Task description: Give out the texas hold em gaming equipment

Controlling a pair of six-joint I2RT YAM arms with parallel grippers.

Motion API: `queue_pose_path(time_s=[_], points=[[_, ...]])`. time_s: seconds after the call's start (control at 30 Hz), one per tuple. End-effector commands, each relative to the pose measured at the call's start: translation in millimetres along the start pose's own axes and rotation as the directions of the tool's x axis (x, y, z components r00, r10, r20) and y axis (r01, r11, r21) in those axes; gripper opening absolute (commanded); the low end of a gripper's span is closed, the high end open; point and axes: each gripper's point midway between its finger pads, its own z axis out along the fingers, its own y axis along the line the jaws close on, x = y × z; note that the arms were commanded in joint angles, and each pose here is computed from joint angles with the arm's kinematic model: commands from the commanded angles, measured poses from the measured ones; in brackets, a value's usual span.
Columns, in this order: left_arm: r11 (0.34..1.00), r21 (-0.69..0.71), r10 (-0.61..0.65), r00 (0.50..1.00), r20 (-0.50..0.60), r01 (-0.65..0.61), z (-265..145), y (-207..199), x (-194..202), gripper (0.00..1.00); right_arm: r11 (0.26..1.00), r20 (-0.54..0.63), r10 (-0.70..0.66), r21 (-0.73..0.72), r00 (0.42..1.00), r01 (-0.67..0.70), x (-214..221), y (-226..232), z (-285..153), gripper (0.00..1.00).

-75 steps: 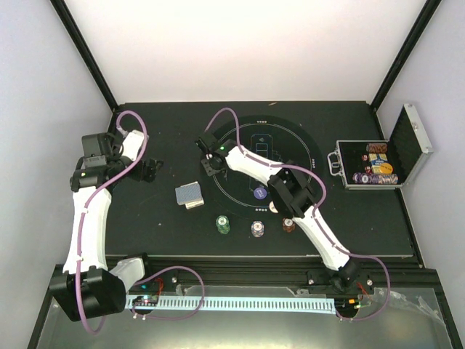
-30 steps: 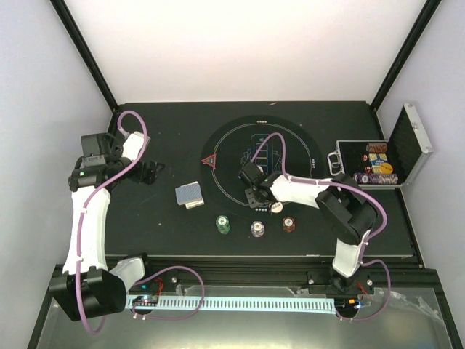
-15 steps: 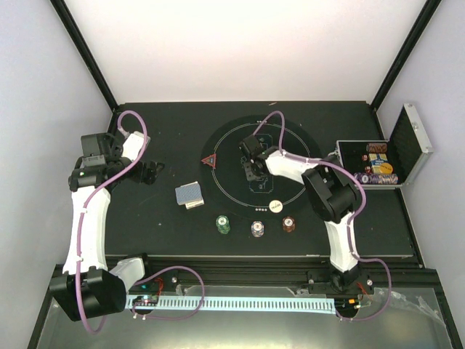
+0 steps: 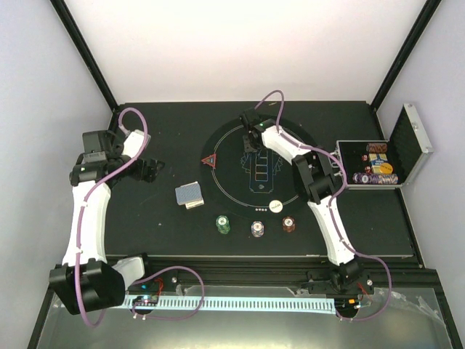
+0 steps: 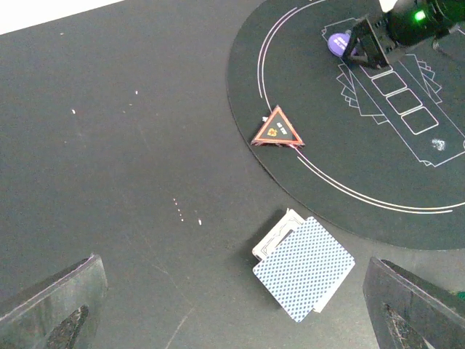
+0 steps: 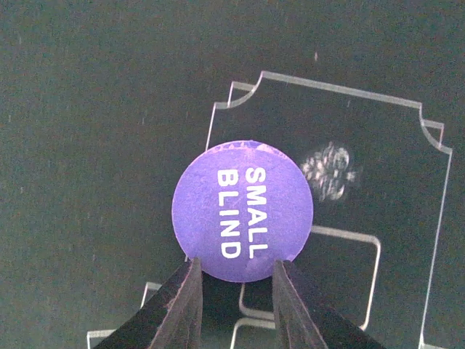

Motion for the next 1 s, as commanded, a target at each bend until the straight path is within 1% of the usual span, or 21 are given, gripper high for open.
queue_pose_path(time_s=[0.0,0.17,0.3,0.37,0.47,0.5,0.53,0.57,0.6,0.63,0.73,0.8,0.83,0.97], points=[[0.999,-0.005,0.032,0.999,0.031,-0.032,-4,4,-15,0.99,1.0,-0.074,0.016,0.022,0.997,-0.015,3,-17,22,0.3],[0.999,-0.012,0.037,0.999,0.013,-0.037,-4,6,-13,0.99,0.999,-0.043,0.025,0.027,0.999,-0.024,-18,-23,23,0.31],[0.999,-0.011,0.041,0.999,0.002,-0.041,-7,5,-13,0.99,1.0,0.003,0.01,0.019,1.0,-0.01,-35,-23,2,0.34],[0.999,-0.008,0.037,0.999,-0.001,-0.037,-7,4,-12,0.99,1.0,0.024,0.006,0.006,1.0,-0.006,-42,-24,-17,0.39],[0.999,-0.001,0.036,0.999,-0.005,-0.036,-10,1,-11,0.99,1.0,0.039,-0.005,0.0,0.999,0.005,-39,-24,-43,0.47],[0.999,0.0,0.037,0.999,-0.007,-0.037,-11,0,-11,0.99,1.0,0.04,-0.01,0.003,0.999,0.01,-34,-25,-51,0.5],[0.999,0.003,0.04,0.999,-0.008,-0.04,-12,-1,-11,0.99,1.0,0.047,-0.015,-0.001,0.999,0.015,-29,-24,-62,0.55],[0.999,0.006,0.044,0.999,-0.009,-0.044,-13,-3,-11,0.99,1.0,0.047,-0.023,-0.007,0.999,0.023,-21,-23,-68,0.64],[0.999,0.009,0.047,0.999,-0.009,-0.047,-15,-4,-11,0.99,0.999,0.059,-0.033,-0.021,0.998,0.034,-14,-18,-79,0.7],[0.999,0.01,0.049,0.999,-0.009,-0.049,-16,-5,-11,0.99,0.999,0.058,-0.04,-0.025,0.998,0.041,-2,-16,-87,0.72],[0.999,0.014,0.05,0.999,-0.006,-0.049,-20,-8,-11,0.99,0.998,0.038,-0.048,-0.046,0.998,0.05,40,-8,-101,0.73],[0.999,0.019,0.05,0.999,-0.002,-0.05,-22,-11,-10,0.99,0.997,0.05,-0.054,-0.058,0.997,0.057,65,0,-114,0.73],[0.999,0.023,0.048,0.999,-0.001,-0.048,-22,-12,-10,0.99,0.996,0.017,-0.066,-0.052,0.998,0.067,91,-1,-110,0.73],[0.998,0.054,0.042,0.999,0.009,-0.042,-23,-19,-9,0.99,0.996,-0.013,-0.079,-0.049,0.997,0.078,140,2,-114,0.73]])
